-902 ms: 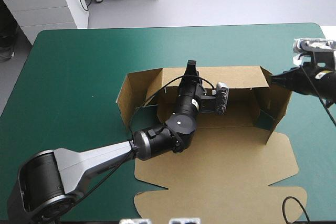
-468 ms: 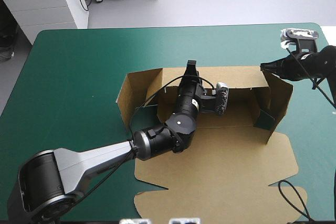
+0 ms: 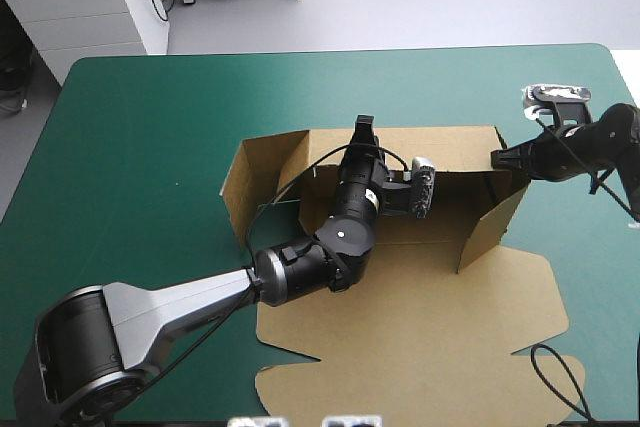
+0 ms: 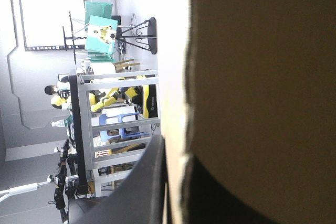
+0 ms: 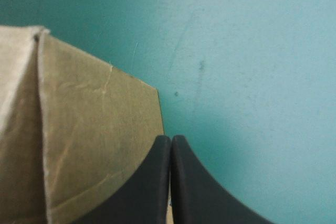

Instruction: Fold the box

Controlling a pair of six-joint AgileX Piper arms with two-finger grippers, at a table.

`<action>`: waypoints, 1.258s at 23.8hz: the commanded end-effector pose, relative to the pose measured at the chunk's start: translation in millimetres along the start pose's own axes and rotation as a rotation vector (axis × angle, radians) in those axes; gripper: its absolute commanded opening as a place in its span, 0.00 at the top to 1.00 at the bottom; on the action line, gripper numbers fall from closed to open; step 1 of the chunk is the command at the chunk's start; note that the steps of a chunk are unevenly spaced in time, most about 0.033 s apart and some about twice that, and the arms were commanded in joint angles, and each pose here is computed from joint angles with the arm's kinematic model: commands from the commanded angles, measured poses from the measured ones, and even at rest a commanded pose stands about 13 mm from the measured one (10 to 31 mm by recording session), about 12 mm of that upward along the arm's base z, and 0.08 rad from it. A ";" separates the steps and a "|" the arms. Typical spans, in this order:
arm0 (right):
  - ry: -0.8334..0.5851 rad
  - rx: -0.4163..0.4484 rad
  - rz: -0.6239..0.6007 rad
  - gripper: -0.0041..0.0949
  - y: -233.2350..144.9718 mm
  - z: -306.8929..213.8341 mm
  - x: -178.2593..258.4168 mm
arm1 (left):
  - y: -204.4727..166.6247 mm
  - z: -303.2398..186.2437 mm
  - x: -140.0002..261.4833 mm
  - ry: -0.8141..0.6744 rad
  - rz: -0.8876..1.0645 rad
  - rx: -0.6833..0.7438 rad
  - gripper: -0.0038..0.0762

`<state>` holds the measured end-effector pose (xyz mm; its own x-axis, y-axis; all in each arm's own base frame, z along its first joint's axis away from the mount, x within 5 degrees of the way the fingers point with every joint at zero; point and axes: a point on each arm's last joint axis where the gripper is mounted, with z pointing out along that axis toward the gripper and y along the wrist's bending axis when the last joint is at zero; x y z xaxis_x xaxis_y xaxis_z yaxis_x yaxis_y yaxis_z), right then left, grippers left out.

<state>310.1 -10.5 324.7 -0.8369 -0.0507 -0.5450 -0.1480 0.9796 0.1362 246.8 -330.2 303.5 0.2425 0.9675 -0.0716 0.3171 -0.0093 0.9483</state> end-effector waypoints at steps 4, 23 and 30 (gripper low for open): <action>-0.124 0.005 -0.036 0.97 11.2 -33.8 9.9 | 29.8 -17.1 3.9 -0.009 -0.033 -0.094 0.96; -0.027 -0.073 -0.277 0.57 24.3 -39.0 50.1 | 29.7 -17.0 3.8 -0.011 -0.032 -0.093 0.96; -0.042 -0.065 -0.276 0.52 23.7 -39.0 48.7 | 29.8 -17.1 3.9 -0.009 -0.033 -0.093 0.96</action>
<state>246.6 1.6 317.2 -0.7879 -0.3155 -0.5289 -0.4042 0.9129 0.0575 246.9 -329.8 303.6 0.2377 0.9686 -0.0729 0.3168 -0.0064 0.9485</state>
